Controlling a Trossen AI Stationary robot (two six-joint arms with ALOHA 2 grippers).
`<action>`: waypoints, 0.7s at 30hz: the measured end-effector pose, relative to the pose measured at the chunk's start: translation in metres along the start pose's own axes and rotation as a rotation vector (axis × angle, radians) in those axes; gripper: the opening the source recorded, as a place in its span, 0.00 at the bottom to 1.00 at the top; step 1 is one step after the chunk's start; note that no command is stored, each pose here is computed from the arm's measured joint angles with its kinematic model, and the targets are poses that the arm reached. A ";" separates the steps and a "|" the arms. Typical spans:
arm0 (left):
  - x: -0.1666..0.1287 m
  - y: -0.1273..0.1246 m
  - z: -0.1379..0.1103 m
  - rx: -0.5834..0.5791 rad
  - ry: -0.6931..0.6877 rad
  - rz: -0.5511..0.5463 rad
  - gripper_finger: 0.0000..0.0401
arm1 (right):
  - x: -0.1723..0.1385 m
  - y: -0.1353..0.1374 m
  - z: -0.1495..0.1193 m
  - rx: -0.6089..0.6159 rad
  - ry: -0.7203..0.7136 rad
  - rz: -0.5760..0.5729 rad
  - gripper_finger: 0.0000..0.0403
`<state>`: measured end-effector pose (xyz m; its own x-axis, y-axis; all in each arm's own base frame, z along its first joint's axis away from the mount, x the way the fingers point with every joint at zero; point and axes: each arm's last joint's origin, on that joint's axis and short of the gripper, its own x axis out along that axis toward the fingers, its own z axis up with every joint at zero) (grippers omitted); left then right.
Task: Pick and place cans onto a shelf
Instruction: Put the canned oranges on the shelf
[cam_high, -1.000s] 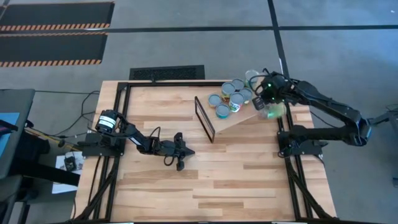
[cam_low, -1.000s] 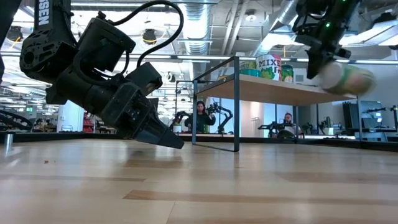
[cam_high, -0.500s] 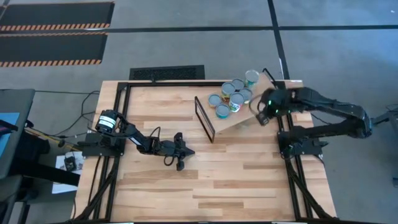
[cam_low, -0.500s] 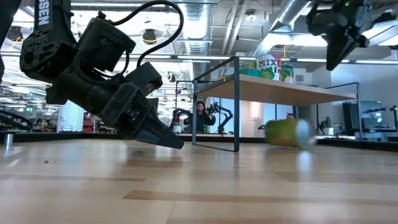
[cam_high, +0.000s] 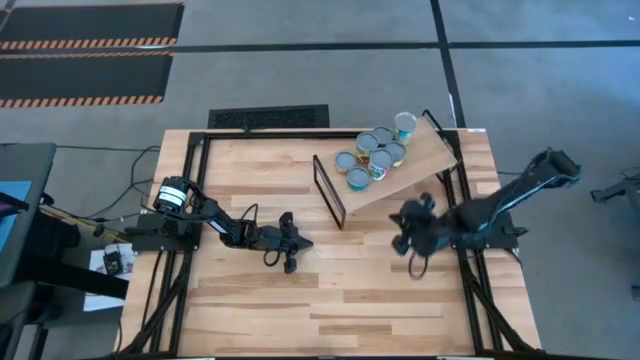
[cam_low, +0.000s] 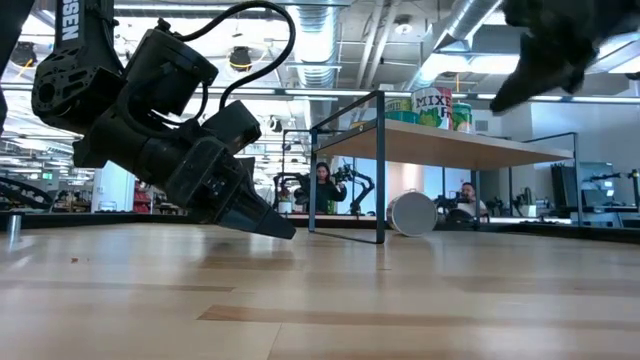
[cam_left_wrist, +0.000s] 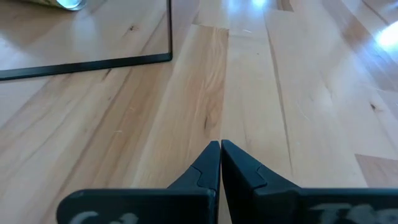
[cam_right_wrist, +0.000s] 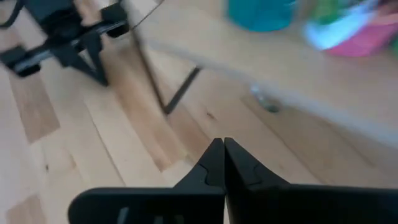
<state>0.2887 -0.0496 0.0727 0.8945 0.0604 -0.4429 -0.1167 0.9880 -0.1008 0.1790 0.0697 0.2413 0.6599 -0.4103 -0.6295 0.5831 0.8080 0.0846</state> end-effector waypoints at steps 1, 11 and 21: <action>0.000 0.000 0.000 0.000 -0.001 0.007 0.00 | 0.005 0.006 -0.011 -0.026 -0.024 -0.001 0.02; 0.000 0.003 0.001 -0.004 -0.013 0.048 0.00 | 0.077 0.032 -0.095 -0.036 -0.244 -0.167 0.13; 0.000 0.004 0.001 -0.003 -0.012 0.067 0.00 | 0.152 0.001 -0.087 0.034 -0.363 -0.530 0.47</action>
<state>0.2890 -0.0453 0.0727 0.8899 0.1279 -0.4379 -0.1773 0.9814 -0.0737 0.2389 0.0450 0.0787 0.3927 -0.8723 -0.2914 0.8850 0.4446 -0.1380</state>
